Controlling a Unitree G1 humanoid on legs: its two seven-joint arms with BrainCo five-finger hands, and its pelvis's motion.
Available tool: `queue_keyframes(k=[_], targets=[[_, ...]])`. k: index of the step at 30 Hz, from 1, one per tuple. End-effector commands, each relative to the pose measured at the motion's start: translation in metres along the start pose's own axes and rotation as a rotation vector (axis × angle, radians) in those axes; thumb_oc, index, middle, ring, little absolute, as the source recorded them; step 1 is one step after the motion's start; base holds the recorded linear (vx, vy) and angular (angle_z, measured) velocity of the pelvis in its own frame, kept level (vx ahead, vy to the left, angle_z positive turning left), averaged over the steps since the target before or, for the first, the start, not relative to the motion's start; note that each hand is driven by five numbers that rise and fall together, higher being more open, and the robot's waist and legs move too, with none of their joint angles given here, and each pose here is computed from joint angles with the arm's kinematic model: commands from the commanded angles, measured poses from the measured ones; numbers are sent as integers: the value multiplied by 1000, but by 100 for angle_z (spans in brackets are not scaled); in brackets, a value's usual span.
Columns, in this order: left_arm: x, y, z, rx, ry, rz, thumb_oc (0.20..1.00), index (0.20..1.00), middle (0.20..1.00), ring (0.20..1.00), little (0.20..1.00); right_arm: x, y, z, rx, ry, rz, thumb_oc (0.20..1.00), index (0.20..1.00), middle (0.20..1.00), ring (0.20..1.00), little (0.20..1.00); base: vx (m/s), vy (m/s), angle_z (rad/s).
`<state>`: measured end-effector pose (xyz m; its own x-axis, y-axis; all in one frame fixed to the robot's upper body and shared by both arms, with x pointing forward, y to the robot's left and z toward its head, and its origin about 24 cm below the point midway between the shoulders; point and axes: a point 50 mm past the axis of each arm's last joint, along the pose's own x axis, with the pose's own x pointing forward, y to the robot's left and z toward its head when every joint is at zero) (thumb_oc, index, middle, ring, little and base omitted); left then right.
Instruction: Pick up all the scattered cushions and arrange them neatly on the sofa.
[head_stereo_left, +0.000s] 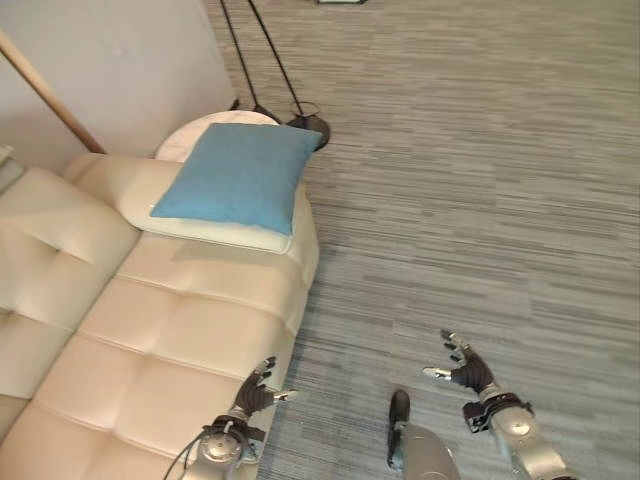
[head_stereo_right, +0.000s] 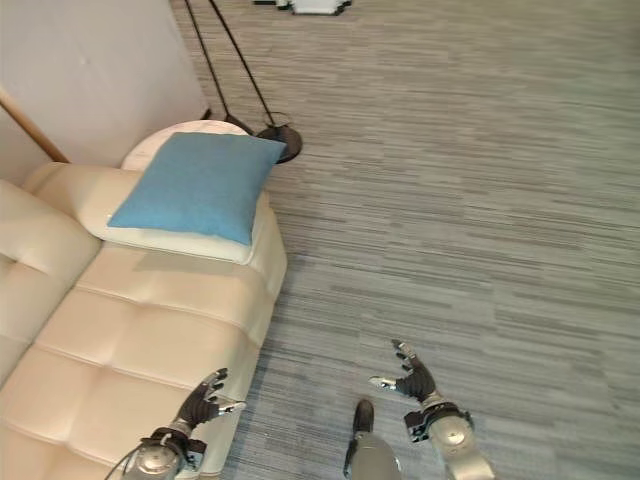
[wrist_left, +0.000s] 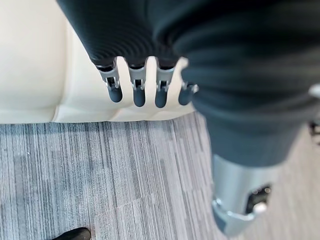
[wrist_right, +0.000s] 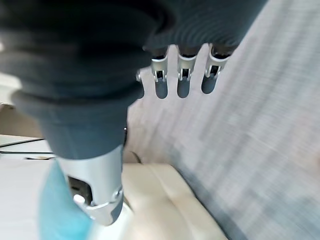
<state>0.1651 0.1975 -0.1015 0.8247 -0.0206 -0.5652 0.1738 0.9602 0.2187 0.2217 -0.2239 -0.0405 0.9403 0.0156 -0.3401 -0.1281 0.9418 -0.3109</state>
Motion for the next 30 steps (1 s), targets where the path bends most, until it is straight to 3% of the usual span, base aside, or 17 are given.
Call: queue_keyframes(k=[1, 12, 19, 30], targets=[[7, 16, 26, -5, -122, 51, 1000, 1000, 1000, 1000, 1000, -6, -9, 6, 20, -62, -35, 1000, 1000, 1000, 1000, 1000, 297, -230, 21], [4, 19, 15, -3, -68, 74, 1000, 1000, 1000, 1000, 1000, -10, -8, -3, 40, -25, -61, 1000, 1000, 1000, 1000, 1000, 381, -36, -17], [-7, 38, -6, -27, 4, 157, 1000, 1000, 1000, 1000, 1000, -5, 12, 3, 48, -46, 3, 1000, 1000, 1000, 1000, 1000, 669, 368, 10], [0, 14, -2, 25, -15, 44, 1000, 1000, 1000, 1000, 1000, -12, -1, -17, 40, 38, -38, 1000, 1000, 1000, 1000, 1000, 274, -105, 247]])
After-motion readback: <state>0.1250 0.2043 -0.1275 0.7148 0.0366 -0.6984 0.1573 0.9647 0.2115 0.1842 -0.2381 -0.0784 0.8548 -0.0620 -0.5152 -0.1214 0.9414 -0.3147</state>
